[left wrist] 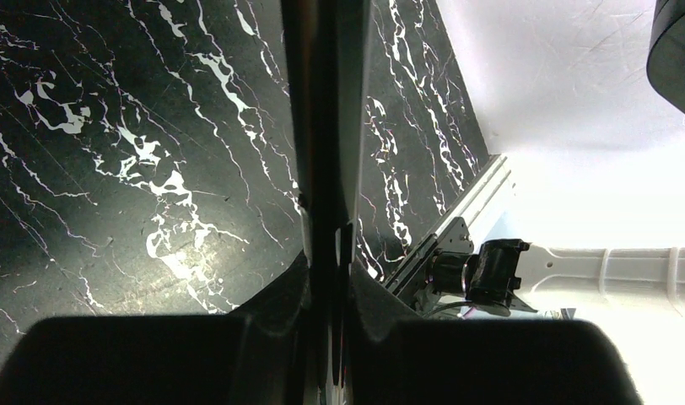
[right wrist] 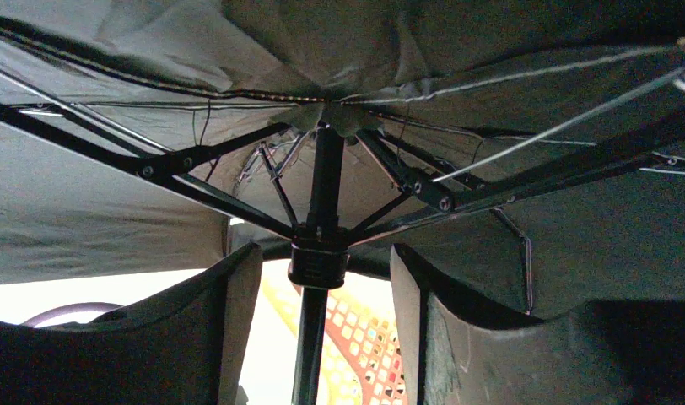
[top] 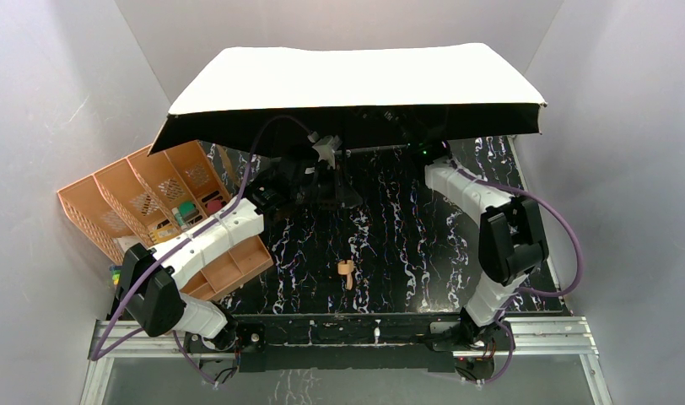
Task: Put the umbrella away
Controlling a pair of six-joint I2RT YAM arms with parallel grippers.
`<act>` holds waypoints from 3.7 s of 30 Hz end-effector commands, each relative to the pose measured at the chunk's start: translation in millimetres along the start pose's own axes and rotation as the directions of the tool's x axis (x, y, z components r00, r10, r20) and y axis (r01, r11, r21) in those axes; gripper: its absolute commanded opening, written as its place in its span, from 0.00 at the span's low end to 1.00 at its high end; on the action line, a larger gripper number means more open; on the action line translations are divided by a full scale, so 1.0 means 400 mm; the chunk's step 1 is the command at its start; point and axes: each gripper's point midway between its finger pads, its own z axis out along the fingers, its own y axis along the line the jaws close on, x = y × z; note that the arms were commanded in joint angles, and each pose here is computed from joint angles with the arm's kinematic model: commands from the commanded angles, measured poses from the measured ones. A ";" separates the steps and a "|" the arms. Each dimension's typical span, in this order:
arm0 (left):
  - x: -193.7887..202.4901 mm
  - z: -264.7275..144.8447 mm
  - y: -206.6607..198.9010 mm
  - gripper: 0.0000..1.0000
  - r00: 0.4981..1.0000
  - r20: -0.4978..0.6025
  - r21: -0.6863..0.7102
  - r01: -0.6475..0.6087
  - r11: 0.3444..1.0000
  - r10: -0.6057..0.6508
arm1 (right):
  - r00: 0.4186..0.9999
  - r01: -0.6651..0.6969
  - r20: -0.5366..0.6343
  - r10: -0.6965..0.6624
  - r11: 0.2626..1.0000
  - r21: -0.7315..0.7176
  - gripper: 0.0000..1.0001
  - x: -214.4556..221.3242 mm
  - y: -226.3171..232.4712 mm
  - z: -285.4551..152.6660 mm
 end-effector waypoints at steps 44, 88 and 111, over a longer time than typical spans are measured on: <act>-0.092 -0.048 0.017 0.00 0.992 0.112 -0.080 -0.053 0.995 0.062 | 0.987 0.075 0.109 -0.118 0.938 0.339 0.00 0.050 0.029 -0.224; 0.185 -0.273 0.083 0.98 0.995 -0.075 -0.083 -0.073 0.994 0.067 | 0.922 -0.242 0.383 0.060 0.860 0.449 0.00 0.133 0.018 -0.234; 0.187 -0.319 0.105 0.41 0.993 -0.025 -0.127 -0.119 0.985 0.116 | 0.902 -0.300 0.419 0.101 0.845 0.442 0.00 0.121 0.019 -0.222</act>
